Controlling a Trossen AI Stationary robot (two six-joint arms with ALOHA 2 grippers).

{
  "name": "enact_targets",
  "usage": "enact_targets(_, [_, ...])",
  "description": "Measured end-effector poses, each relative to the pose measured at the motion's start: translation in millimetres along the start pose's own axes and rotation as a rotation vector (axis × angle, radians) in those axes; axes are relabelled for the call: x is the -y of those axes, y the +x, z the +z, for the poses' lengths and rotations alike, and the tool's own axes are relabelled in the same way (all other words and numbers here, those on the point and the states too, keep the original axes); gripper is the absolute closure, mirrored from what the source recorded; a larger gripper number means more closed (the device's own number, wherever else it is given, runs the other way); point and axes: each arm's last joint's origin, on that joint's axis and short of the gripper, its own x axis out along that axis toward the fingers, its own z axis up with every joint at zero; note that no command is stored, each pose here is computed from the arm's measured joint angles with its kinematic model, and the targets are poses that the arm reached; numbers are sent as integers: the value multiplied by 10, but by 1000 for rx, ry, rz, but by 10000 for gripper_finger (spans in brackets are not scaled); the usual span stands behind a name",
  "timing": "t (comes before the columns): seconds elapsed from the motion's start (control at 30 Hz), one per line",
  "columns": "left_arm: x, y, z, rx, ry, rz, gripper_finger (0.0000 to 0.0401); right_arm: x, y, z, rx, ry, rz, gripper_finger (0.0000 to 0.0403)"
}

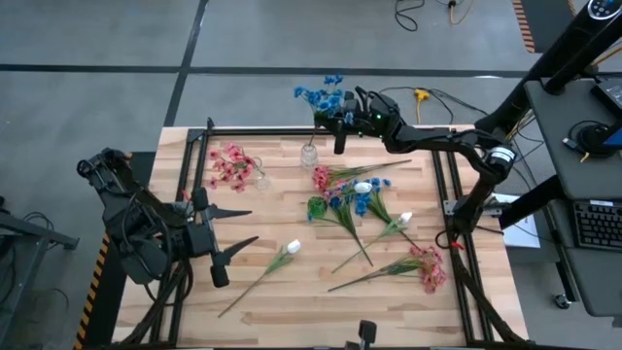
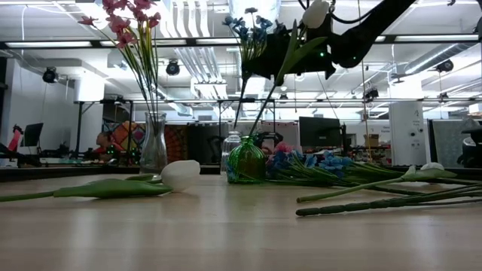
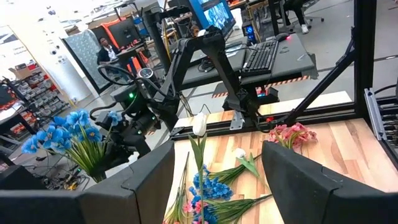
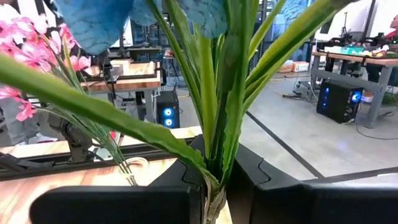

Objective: Sort flowers into vase by color
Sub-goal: Put the bottom left blue flowers into the right transparent vase

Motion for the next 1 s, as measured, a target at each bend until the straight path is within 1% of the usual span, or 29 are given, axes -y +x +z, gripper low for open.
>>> enact_targets(0.2, [0, 0, -14, -7, -1, 0, 178, 9, 17, -45, -11, 5, -6, 372])
enact_targets(0.47, [0, 0, -14, -7, -3, 0, 178, 11, 17, -47, -12, 4, -12, 371])
enact_targets(0.6, [0, 0, -15, -8, -2, 0, 178, 18, 17, -46, -12, 2, -36, 371])
enact_targets(1.0, [1, 1, -23, -11, -11, 0, 178, 19, 17, -47, -12, 14, -38, 371])
